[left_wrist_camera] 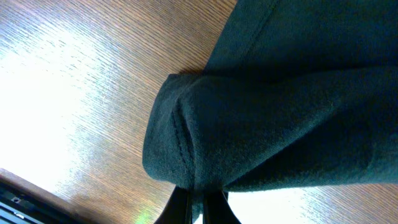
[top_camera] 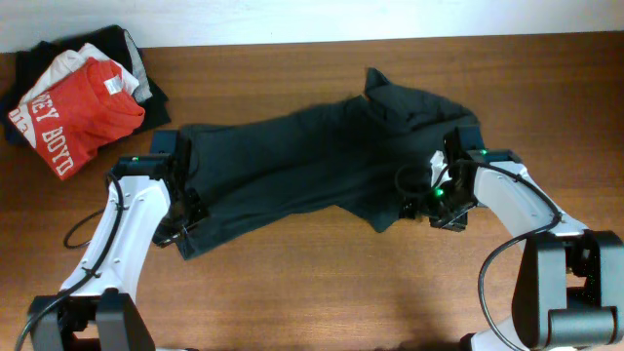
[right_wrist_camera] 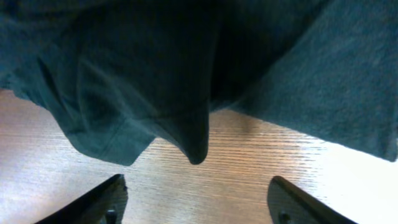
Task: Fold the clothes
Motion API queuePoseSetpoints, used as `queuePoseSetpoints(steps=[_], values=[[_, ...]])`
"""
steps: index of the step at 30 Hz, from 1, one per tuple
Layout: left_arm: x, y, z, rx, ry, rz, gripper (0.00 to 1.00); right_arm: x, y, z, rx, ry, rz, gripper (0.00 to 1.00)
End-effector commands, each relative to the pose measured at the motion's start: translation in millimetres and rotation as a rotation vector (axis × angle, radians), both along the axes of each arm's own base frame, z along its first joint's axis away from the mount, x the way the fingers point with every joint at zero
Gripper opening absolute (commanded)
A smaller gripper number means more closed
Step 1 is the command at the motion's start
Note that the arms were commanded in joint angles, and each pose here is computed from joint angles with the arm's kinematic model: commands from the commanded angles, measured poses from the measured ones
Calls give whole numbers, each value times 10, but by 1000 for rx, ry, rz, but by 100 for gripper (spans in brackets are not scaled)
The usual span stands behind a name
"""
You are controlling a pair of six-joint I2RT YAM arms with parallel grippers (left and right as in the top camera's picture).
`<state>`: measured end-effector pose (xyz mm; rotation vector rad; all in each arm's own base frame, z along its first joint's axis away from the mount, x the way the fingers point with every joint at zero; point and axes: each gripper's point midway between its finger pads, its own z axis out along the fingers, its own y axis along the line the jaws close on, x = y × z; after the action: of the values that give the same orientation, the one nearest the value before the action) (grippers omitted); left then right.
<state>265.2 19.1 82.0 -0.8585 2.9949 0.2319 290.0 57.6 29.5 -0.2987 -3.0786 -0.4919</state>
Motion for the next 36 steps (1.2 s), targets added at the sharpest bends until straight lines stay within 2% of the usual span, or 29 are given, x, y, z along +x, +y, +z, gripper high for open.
queuePoseSetpoints(steps=[1, 3, 5, 9, 10, 13, 16, 21, 28, 34, 36], values=[[-10, 40, 9, 14, 5, 12, 1, 81, 61, 31, 24, -41, 3, 47], [-19, 40, 9, 14, 8, 11, 0, 136, 66, -3, 16, -58, 9, 46], [-19, 41, 9, 14, 8, 12, 1, 207, 69, -13, 18, -84, 9, 38], [-18, 40, 9, 14, 8, 12, 1, 230, 68, -79, 17, -79, 9, 38], [-18, 40, 9, 14, 8, 12, 1, 242, 69, -121, 17, -75, 9, 32], [-20, 41, 9, 14, 9, 12, 1, 248, 56, -168, 13, -62, -4, 4], [-107, 44, 18, 15, 46, 1, 0, 224, -14, -70, 5, -18, -37, 4], [-228, 80, 157, 35, 72, -30, 0, 79, -355, 510, -61, 87, -85, 4], [-509, 99, 478, 43, 69, -36, 1, -301, -517, 1331, -81, -58, -140, 4], [-792, 58, 744, 16, 77, -34, 1, -751, -704, 1557, -140, -26, -209, 4], [-878, -39, 761, -42, 94, -30, 0, -828, -763, 1681, -151, -46, -240, 4]])
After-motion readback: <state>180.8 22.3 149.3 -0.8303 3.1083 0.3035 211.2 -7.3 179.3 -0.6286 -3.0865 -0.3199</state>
